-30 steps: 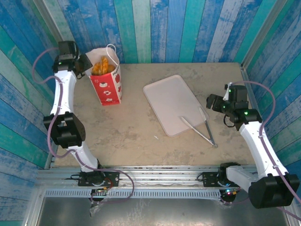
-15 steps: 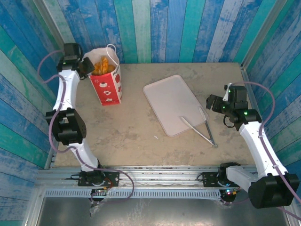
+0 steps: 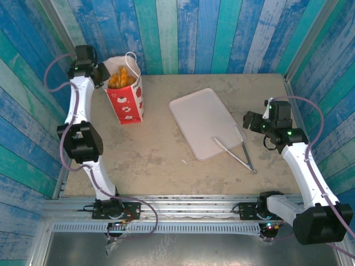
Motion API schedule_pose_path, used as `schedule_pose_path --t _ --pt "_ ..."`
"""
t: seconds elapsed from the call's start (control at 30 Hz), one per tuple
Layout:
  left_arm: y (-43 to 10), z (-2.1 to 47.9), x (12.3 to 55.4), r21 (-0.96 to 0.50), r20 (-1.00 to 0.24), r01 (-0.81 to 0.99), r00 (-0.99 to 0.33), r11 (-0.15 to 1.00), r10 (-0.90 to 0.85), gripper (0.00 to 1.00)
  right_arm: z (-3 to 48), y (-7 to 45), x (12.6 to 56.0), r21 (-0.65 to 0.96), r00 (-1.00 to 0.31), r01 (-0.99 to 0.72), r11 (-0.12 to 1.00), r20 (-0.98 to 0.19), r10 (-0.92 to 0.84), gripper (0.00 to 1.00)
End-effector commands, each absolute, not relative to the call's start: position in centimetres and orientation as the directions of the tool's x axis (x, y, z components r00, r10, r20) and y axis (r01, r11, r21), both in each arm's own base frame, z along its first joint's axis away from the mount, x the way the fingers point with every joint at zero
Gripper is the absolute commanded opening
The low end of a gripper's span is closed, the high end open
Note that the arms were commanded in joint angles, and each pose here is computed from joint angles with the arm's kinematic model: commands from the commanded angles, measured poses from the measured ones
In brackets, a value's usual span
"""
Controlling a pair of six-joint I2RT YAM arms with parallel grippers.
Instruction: Take the fake bread out of the paper bag
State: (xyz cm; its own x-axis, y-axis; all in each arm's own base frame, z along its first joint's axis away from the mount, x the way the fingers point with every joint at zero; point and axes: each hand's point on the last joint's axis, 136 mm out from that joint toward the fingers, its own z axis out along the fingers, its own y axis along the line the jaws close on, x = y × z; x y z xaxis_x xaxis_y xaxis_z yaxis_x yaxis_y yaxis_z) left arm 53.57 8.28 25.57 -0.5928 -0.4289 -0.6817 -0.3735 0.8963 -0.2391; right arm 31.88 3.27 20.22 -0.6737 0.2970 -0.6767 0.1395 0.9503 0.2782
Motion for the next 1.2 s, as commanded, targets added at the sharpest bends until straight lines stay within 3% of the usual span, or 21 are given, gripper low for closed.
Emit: schedule_pose_path --t 0.0,0.17,0.27,1.17 --pt "8.4 22.7 53.9 -0.205 -0.634 -0.384 -0.649 0.900 -0.421 0.31 19.8 3.5 31.7 0.273 -0.684 0.134 0.953 -0.671 0.288 1.00" --pt "8.0 22.6 53.6 -0.196 -0.631 -0.376 -0.659 0.905 -0.411 0.39 19.6 3.5 31.8 0.271 -0.686 0.135 0.953 -0.668 0.287 1.00" --pt "7.9 22.7 53.2 -0.193 -0.633 -0.378 -0.657 0.905 -0.410 0.38 19.5 3.5 31.8 0.272 -0.687 0.137 0.953 -0.667 0.289 1.00" --pt "7.9 26.6 53.0 -0.197 -0.678 -0.376 -0.615 0.905 -0.403 0.02 20.0 3.5 31.8 0.280 -0.679 0.133 0.951 -0.673 0.293 1.00"
